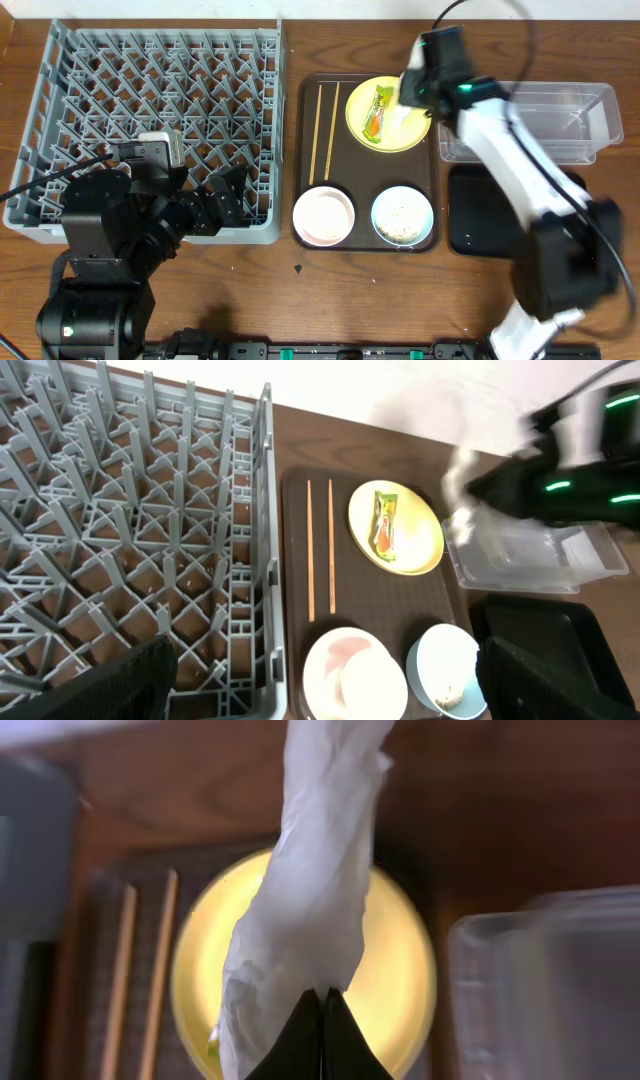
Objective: Sort waste into correct bins and load items into the dishwasher
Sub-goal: 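Grasp the tissue and carry it to the clear plastic bin, then release the tissue in the bin and return to the yellow plate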
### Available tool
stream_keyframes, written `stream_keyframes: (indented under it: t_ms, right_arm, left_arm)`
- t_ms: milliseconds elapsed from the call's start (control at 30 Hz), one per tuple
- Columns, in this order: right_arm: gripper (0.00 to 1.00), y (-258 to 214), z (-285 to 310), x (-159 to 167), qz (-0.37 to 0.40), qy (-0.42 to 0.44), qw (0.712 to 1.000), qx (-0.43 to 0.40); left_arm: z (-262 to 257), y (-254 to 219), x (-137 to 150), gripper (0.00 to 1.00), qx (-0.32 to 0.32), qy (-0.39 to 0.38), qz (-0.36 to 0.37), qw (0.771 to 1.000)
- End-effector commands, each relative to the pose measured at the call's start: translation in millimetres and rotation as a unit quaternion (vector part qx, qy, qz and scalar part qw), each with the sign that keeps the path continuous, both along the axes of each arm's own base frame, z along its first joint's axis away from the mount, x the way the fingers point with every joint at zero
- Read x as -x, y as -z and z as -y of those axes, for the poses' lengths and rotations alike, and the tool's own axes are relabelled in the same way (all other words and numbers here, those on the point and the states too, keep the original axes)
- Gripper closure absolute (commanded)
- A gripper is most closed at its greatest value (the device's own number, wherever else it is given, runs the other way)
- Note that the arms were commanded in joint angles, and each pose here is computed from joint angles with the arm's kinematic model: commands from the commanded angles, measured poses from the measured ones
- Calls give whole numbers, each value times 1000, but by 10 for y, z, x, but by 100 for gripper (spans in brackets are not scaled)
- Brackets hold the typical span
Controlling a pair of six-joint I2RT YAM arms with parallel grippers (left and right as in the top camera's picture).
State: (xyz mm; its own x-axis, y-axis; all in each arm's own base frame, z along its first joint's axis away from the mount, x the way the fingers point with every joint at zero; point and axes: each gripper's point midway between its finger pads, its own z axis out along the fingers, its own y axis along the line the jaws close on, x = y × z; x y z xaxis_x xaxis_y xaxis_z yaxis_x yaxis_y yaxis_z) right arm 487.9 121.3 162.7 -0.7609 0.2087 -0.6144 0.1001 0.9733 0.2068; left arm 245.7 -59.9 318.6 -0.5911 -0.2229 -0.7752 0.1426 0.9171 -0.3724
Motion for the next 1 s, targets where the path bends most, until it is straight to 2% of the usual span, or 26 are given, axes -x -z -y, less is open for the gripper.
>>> stream_keyframes:
  t_ms: [0, 200, 367, 467, 533, 567, 600, 667, 767, 867, 967]
  right_arm:
    - [99, -248, 426, 97, 6, 72, 997, 13]
    - [99, -41, 1151, 331, -53, 201, 977, 52]
    - [99, 305, 1561, 367, -95, 292, 951, 27]
    - [98, 411, 1684, 313, -102, 302, 948, 0]
    - [67, 422, 1726, 317, -105, 303, 947, -10]
    - [49, 393, 1729, 311, -103, 302, 947, -17]
    - [40, 359, 1714, 298, -100, 295, 950, -24]
    - [32, 191, 1625, 253, -82, 244, 966, -26]
    - [31, -116, 1388, 219, -49, 176, 982, -48]
    - [36, -464, 742, 195, -4, 9, 996, -83]
    - [39, -561, 142, 295, 13, -113, 991, -74]
  left_arm:
    - [15, -107, 13, 3, 5, 4, 12, 1000]
    - [15, -107, 13, 3, 5, 4, 12, 1000]
    - [15, -107, 13, 4, 5, 4, 12, 1000]
    - [16, -107, 14, 4, 5, 4, 12, 1000]
    - [15, -107, 13, 4, 5, 4, 12, 1000]
    - [16, -107, 14, 4, 5, 4, 12, 1000]
    - [16, -107, 14, 4, 5, 4, 12, 1000]
    - [15, -107, 13, 4, 5, 4, 12, 1000]
    - [16, -107, 14, 4, 5, 4, 12, 1000]
    - [15, -107, 13, 4, 5, 4, 12, 1000]
    - [17, -107, 14, 4, 5, 5, 12, 1000]
